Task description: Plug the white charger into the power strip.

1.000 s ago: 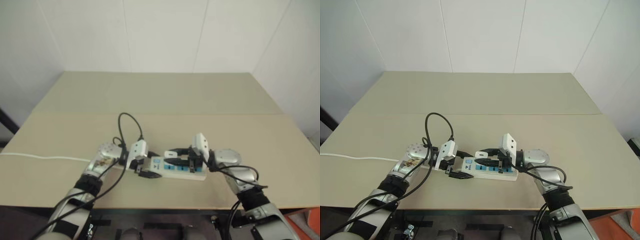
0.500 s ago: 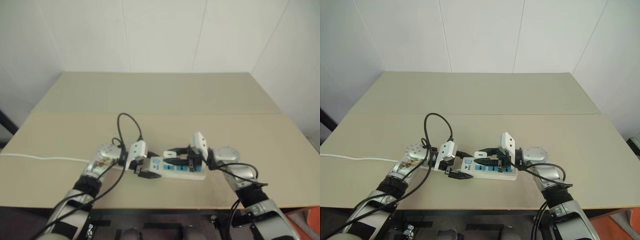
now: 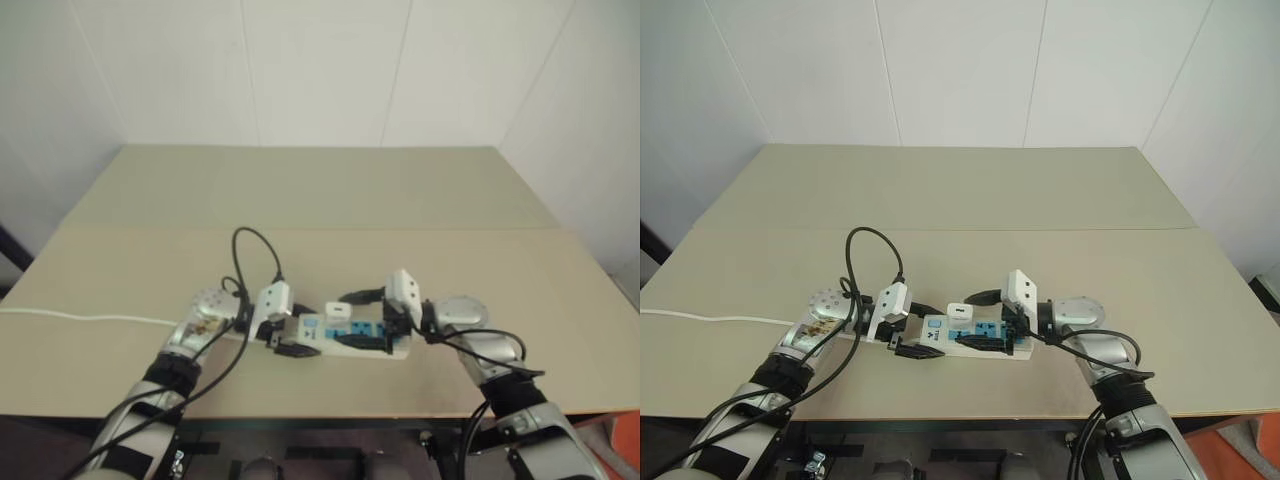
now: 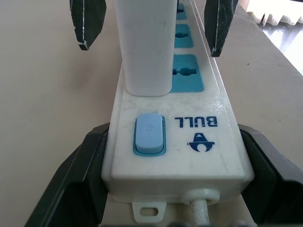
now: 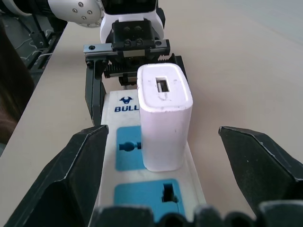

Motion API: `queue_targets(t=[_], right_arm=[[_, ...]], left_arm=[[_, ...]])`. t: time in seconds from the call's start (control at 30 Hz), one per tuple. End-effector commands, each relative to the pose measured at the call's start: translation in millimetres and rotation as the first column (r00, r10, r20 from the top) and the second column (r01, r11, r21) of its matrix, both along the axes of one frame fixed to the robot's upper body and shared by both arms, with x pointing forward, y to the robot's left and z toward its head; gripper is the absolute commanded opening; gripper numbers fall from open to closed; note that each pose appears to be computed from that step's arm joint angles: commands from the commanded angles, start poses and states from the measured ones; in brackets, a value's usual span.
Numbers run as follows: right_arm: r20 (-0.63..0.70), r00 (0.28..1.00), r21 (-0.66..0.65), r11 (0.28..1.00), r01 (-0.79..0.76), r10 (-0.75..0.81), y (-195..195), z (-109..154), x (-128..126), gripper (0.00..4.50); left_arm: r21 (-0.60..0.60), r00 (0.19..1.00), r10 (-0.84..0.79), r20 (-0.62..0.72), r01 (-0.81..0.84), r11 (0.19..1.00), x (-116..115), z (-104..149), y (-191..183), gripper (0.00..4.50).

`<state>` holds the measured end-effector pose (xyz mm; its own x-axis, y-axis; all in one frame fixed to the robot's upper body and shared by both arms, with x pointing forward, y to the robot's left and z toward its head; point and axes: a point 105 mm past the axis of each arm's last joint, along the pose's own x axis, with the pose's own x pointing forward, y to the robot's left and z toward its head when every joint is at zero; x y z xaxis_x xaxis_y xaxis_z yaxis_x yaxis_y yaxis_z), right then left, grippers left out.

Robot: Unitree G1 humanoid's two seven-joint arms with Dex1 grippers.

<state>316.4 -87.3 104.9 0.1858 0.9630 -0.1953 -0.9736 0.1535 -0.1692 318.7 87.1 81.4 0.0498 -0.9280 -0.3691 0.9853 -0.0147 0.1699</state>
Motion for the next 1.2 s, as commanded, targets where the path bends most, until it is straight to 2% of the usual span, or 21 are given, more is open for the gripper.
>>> queue_targets(t=[0.03,0.07,0.13,0.2,0.47,0.63,0.8,0.97,1.2], right_arm=[[-0.042,0.998,-0.044,0.998,0.053,-0.055,-21,-6,1,4.48],[-0.032,0.998,-0.040,0.998,0.058,-0.059,-24,-2,2,4.48],[-0.009,0.997,-0.027,0.997,0.078,-0.078,-34,11,2,4.50],[0.013,0.996,-0.025,0.996,0.091,-0.091,-44,21,0,4.50],[0.076,0.985,-0.026,0.987,0.156,-0.154,-74,45,-10,4.50],[0.097,0.968,-0.040,0.971,0.235,-0.231,-107,57,-22,4.50],[0.109,0.941,-0.056,0.943,0.328,-0.321,-137,63,-38,4.50],[0.119,0.916,-0.120,0.910,0.396,-0.383,-166,68,-55,4.50],[0.162,0.860,-0.122,0.855,0.504,-0.484,-192,88,-54,4.50]], left_arm=[[-0.012,0.999,0.053,0.011,-0.053,0.999,6,2,5,3.30],[-0.018,0.998,0.058,0.016,-0.058,0.998,7,3,4,3.30],[-0.035,0.998,0.055,0.019,-0.054,0.998,7,6,1,4.04],[-0.064,0.999,0.036,0.024,-0.035,0.997,4,14,0,4.46],[-0.135,0.995,-0.030,0.092,0.043,0.990,-15,51,7,4.46],[-0.146,0.992,-0.018,0.127,0.037,0.989,-36,81,35,4.46],[-0.108,0.977,0.142,0.160,-0.126,0.986,-40,99,81,4.46],[-0.047,0.921,0.331,0.204,-0.329,0.943,-37,108,132,4.46],[-0.015,0.852,0.458,0.255,-0.470,0.883,-41,118,170,4.46]])
